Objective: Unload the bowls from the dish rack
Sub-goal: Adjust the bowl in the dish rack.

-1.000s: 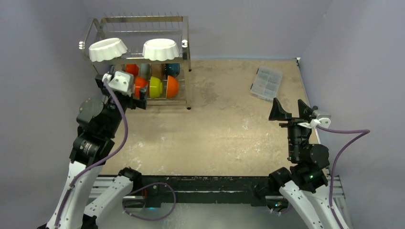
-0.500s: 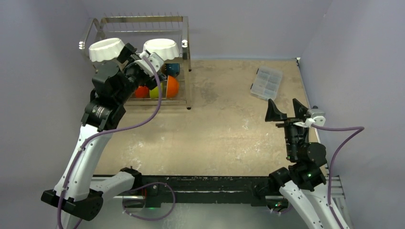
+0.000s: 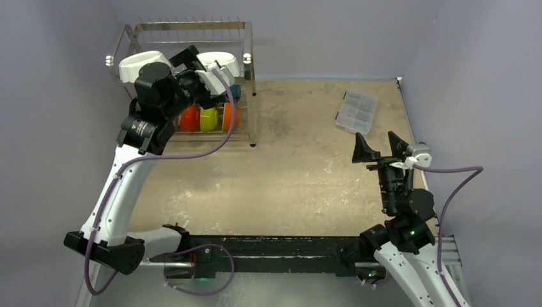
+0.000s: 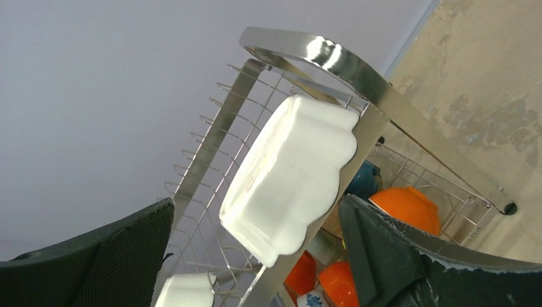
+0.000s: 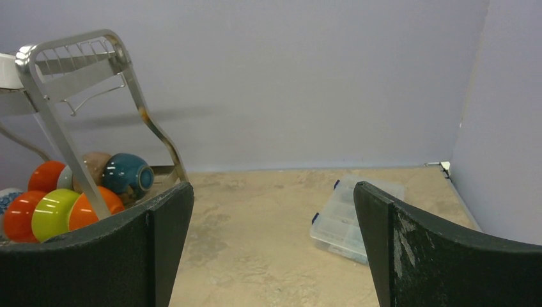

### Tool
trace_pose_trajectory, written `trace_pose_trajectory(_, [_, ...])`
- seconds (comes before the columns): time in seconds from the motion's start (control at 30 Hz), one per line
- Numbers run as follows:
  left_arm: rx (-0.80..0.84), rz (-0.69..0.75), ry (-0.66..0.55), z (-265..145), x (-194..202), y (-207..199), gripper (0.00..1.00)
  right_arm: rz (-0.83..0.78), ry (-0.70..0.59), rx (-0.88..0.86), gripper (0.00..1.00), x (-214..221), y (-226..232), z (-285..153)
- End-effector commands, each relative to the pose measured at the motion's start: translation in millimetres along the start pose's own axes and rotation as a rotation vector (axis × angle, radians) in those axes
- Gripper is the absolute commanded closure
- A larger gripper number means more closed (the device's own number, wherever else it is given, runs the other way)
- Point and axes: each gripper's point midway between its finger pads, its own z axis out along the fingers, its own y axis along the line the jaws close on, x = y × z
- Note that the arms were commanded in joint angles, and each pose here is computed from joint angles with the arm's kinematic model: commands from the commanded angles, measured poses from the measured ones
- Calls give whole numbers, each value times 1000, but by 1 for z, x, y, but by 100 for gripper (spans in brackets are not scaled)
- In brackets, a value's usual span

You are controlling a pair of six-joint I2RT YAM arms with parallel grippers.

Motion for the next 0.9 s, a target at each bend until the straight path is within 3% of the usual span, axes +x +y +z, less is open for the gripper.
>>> trace_pose_trajectory(0.0, [79,36,-27,3,-14,1,2,-9,-22,-9,1,-4,3,5])
trace_pose_trajectory(0.3, [226,13,19,14,-11,-15,2,-11,-17,-18,1,-1,5,6])
trace_pose_trajectory(0.87, [175,17,140,24,7,1,3,2,-59,-17,1,-11,2,-1])
